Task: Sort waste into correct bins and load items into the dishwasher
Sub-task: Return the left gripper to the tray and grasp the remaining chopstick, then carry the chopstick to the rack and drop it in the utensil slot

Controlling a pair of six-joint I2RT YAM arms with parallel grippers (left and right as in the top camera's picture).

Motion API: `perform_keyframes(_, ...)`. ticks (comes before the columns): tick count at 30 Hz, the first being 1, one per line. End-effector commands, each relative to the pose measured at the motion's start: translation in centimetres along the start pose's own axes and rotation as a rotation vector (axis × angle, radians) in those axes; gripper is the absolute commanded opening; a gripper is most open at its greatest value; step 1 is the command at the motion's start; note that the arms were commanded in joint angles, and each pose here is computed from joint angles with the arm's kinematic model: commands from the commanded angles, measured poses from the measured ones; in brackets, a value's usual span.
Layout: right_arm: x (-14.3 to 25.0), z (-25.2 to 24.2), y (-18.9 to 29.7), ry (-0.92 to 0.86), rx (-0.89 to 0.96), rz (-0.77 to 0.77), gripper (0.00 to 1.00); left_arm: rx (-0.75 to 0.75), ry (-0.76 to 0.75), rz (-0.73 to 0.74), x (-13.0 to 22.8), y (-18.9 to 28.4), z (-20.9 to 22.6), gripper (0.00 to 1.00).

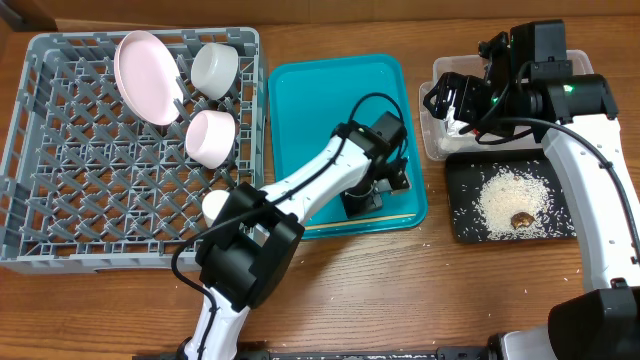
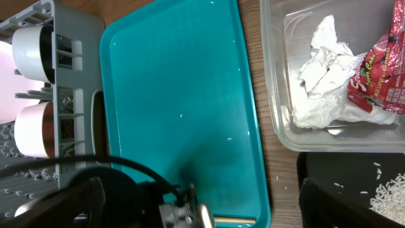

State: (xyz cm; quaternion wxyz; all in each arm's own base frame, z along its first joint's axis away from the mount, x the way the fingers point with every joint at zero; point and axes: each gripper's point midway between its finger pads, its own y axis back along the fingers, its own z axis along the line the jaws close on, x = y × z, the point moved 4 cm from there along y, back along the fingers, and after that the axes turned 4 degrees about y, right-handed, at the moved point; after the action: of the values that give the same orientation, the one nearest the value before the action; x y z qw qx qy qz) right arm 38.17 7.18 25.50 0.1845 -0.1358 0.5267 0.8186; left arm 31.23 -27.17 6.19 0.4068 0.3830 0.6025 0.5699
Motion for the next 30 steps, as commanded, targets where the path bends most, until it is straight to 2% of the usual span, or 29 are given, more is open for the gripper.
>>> perform_keyframes(1, -0.3, 0.3, 0.4, 0.01, -0.003, -0.018, 1.0, 0.005, -0.008, -0.071, -0.9, 1.4, -0.3, 0.5)
perform_keyframes(14, -0.3, 0.3, 0.4, 0.01, -0.003, -0.018, 1.0, 0.087, -0.077, -0.023, 0.3, 0.1, -2.6, 0.5)
perform_keyframes(24, -0.3, 0.3, 0.4, 0.01, -0.003, -0.018, 1.0, 0.079, -0.077, -0.019, 1.6, -3.1, -2.9, 0.62)
perform_keyframes(26, -0.3, 0.3, 0.4, 0.01, -0.003, -0.018, 1.0, 0.076, -0.076, -0.025, 1.7, -3.6, -2.9, 0.5)
perform_keyframes(29, -0.3, 0.3, 0.4, 0.01, -0.003, -0.018, 1.0, 0.057, -0.077, -0.03, 1.8, -4.0, -2.8, 0.09)
perform_keyframes(30, -0.3, 0.3, 0.4, 0.01, -0.003, -0.018, 1.0, 0.029, -0.068, -0.024, 1.8, -4.1, -2.4, 0.04)
